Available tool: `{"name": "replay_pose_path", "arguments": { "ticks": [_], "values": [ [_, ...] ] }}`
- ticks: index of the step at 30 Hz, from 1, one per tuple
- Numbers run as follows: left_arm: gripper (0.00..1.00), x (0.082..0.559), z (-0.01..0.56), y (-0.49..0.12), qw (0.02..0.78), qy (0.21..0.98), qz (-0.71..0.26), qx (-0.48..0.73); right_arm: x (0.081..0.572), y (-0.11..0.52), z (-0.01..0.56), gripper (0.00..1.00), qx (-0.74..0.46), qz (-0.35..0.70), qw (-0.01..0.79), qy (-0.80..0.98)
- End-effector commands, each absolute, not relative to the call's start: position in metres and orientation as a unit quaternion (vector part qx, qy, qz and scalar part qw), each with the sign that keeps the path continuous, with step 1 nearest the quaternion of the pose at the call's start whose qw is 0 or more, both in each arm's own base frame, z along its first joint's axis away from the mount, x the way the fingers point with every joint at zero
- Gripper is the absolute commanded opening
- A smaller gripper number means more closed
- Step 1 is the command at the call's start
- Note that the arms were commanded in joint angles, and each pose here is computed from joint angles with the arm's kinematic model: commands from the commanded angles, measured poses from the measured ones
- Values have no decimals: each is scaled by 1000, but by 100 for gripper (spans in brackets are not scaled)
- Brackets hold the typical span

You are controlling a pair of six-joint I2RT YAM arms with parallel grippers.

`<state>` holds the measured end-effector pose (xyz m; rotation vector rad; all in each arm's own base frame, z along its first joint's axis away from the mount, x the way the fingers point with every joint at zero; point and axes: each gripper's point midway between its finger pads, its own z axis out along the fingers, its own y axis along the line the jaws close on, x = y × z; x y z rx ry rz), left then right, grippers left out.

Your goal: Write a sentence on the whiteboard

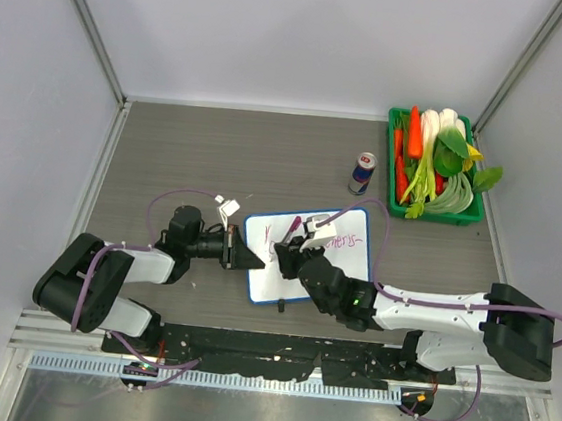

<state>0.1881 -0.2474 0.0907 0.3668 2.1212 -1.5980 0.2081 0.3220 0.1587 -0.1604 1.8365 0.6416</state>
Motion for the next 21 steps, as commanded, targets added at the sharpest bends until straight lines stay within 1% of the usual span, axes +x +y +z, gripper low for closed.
{"name": "replay_pose_path", "arguments": {
  "ticks": [1,10,17,21],
  "values": [
    [0,192,70,-242,216,801,-551,95,212,318,179,1,-38,280,576,767],
    [0,191,70,-242,215,800,-551,97,207,311,210,1,-23,328,590,737],
    [0,192,70,-241,217,800,-551,97,204,291,224,2,-7,337,605,721],
    [0,192,70,-242,217,800,-551,97,205,288,220,2,-10,328,605,725]
  ]
}}
